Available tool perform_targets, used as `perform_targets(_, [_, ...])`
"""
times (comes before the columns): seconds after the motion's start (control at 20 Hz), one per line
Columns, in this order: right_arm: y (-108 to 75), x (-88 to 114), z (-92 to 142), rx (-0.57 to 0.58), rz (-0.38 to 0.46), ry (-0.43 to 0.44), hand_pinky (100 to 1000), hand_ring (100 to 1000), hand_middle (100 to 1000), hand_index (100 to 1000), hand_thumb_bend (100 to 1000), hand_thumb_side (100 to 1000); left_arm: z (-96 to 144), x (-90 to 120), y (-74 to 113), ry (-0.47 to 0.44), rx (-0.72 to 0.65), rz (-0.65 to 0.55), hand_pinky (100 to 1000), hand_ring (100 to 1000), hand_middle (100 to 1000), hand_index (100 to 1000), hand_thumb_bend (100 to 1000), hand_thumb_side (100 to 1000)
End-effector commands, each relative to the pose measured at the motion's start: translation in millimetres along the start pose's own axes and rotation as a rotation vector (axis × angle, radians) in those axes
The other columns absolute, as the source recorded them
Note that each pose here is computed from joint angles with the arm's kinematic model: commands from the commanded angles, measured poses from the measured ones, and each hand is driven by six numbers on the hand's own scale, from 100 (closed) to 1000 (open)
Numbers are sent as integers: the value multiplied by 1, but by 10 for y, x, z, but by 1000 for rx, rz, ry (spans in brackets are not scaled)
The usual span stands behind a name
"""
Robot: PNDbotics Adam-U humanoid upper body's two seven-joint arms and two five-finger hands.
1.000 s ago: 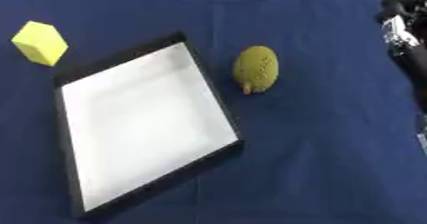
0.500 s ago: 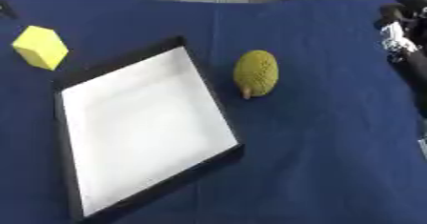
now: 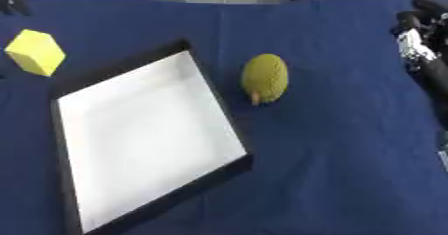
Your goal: Pick up objects on the table and place them in the box.
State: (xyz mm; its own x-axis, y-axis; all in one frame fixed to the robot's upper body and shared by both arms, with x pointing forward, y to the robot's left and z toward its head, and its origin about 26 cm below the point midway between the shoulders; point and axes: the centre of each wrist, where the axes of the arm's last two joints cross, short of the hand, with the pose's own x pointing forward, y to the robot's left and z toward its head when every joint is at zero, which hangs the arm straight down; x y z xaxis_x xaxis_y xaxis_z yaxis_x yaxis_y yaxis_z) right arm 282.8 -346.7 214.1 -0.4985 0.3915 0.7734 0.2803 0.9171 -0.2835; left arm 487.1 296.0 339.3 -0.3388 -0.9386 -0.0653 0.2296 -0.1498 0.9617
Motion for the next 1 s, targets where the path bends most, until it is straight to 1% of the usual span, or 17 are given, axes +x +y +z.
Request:
perform_targets(0.05, [-4, 93, -32, 8, 10, -38, 1000, 781, 768, 895, 100, 533, 81, -44, 150, 32, 53, 4, 894, 881, 918, 891, 770, 100])
perform_targets(0.75, [36, 112, -56, 16, 6, -48, 1000, 780, 767, 895, 100, 538, 35, -111, 92, 88, 66, 66, 890, 885, 926, 889, 743, 100])
perform_targets(1.0, [44, 106, -50, 16, 8, -43, 1000, 780, 765, 895, 100, 541, 16, -118, 65, 86, 42, 67, 886, 881, 918, 875, 723, 100])
